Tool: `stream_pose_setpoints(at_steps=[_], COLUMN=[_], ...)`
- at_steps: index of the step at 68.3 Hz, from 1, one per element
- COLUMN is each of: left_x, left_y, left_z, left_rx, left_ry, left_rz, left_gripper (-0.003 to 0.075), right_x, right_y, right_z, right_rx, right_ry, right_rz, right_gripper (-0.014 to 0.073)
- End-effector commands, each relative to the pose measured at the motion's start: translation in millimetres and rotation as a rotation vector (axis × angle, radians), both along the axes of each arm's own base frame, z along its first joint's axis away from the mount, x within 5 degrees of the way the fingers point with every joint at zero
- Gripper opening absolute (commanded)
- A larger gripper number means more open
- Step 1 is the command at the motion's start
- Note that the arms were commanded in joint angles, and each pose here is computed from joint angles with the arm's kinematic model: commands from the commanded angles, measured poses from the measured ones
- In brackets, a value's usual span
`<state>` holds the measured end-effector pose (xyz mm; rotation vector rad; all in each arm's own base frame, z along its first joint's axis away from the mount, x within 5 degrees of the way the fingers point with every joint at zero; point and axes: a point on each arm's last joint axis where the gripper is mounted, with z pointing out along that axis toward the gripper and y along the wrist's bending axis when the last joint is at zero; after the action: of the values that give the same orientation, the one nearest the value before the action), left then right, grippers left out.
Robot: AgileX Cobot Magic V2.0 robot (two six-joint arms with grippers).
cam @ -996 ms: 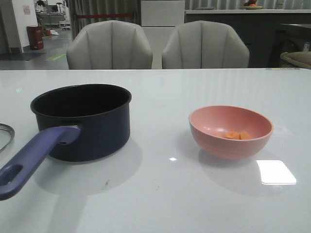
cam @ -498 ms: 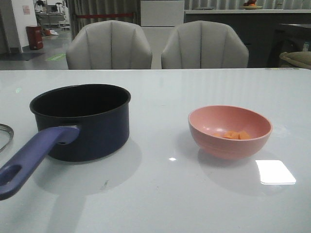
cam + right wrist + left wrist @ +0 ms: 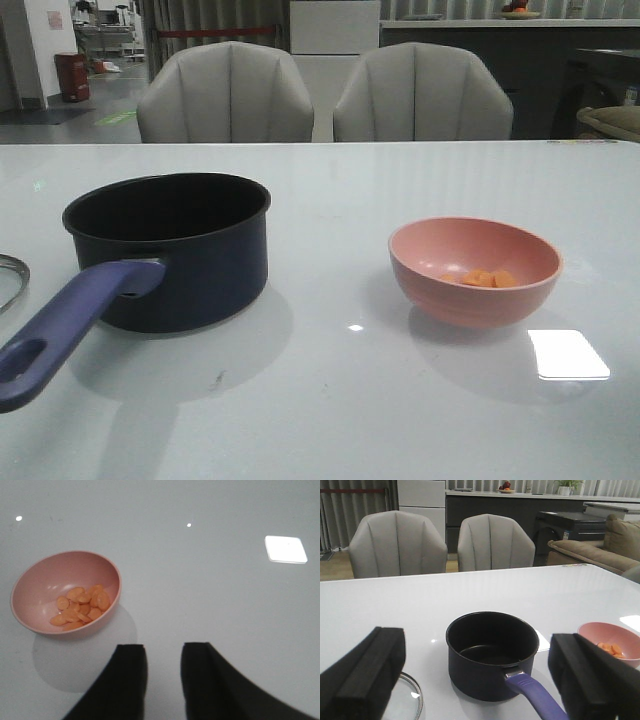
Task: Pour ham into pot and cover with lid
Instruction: 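Reach the right gripper to the pink bowl rim and grasp it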
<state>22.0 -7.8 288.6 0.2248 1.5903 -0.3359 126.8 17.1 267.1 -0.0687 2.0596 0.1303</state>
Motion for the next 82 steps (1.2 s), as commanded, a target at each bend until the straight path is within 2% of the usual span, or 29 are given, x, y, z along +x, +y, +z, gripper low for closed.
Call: stream_pose_setpoints(at_steps=[1,18,32,46,61,67,79,82], left_x=[-3,-3,-3,-3,-3,-3,-3,-3], left_y=[1,1,1,1,1,1,1,1], left_z=[15,15,15,15,15,15,15,15], left_rx=[-0.039,-0.039,-0.039,-0.039,-0.039,-0.039,-0.039,-0.039], left_ry=[-0.098,-0.098,-0.098,-0.098,-0.098,-0.098,-0.098,-0.098], left_rz=[-0.009,-0.009,-0.009,-0.009,-0.009,-0.009,-0.009,-0.009], left_gripper=[0.0625,0.0625,0.0625,0.0625,0.0625,0.0625,0.0625,0.0625], right_x=[26,100,161,204,227,230,228,228], right_y=[8,31,45,57,63,64,64,64], right_z=[19,6,-13,-30,-59,-65,-63,-63], right_rx=[0.016,0.096,0.080,0.068,0.080,0.082,0.086,0.089], right_ry=[-0.040,0.154,0.310,0.376,0.489,0.511,0.516,0.520], right_rz=[0.027,0.029,0.028,0.037,0.027,0.025,0.025,0.025], right_gripper=[0.0474,0.0487,0.0487,0.0487,0.0482,0.0419,0.0138,0.0134])
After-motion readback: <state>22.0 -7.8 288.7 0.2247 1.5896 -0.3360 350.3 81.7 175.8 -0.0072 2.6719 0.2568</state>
